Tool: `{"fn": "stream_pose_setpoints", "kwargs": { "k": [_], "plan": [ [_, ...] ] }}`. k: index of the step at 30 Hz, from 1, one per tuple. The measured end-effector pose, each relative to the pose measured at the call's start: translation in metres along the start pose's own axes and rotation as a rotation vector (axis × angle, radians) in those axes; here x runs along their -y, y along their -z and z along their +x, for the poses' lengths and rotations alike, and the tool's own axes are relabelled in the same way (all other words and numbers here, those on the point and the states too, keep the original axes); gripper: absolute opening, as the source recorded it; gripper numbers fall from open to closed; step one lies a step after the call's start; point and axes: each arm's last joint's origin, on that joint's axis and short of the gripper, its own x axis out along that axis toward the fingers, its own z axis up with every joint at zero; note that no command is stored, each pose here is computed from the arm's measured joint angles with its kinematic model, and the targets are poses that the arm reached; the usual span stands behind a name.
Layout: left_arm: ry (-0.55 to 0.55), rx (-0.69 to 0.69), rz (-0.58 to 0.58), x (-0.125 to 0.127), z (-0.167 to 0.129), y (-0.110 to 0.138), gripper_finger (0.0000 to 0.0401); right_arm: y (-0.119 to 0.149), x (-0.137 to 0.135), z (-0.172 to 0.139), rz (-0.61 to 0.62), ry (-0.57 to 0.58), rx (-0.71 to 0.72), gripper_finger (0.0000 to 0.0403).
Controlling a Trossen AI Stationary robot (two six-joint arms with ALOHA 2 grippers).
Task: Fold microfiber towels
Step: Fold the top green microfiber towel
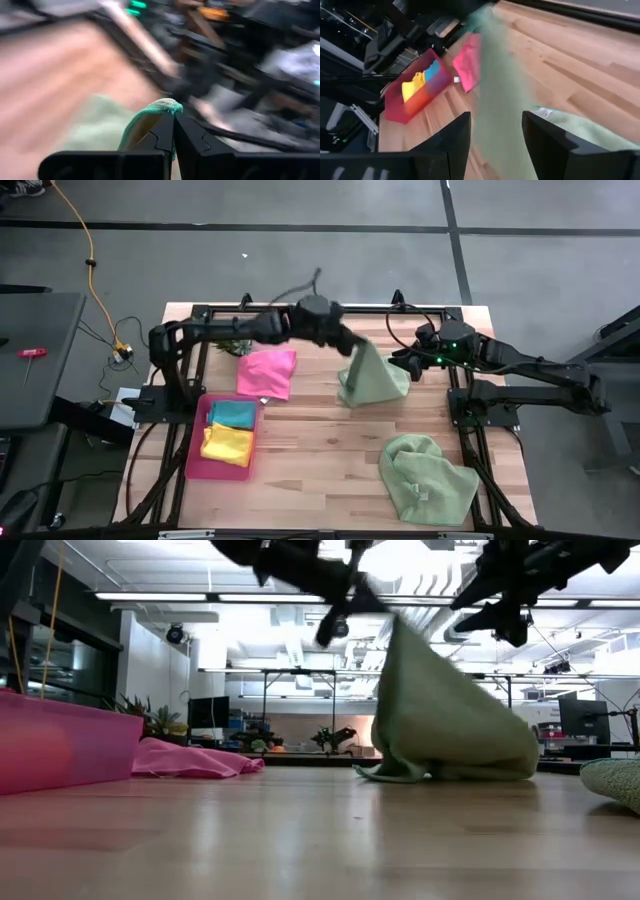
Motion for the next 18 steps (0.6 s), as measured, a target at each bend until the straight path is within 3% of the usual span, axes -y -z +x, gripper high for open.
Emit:
{"fn": "stream_pose_setpoints", "kwargs": {
  "k": [5, 9, 13, 18],
  "plan": [
    [-0.349, -0.092, 0.094, -0.05, -0.013, -0.006, 0.0, 0.001, 0.0, 0.002, 0.046, -0.004, -0.019, 0.017],
    [-0.58, -0.244, 0.173, -0.082, -0.017, 0.005, 0.0, 0.001, 0.001, 0.006, 0.081, 0.001, -0.036, 0.017],
    [-0.656, -0.359, 0.205, -0.099, -0.015, 0.014, 0.0, 0.006, -0.002, 0.017, 0.075, 0.002, -0.093, 0.017],
    [-0.654, -0.434, 0.204, -0.11, 0.0, 0.028, 0.0, 0.019, -0.007, 0.041, 0.049, 0.002, -0.213, 0.017]
  ]
}}
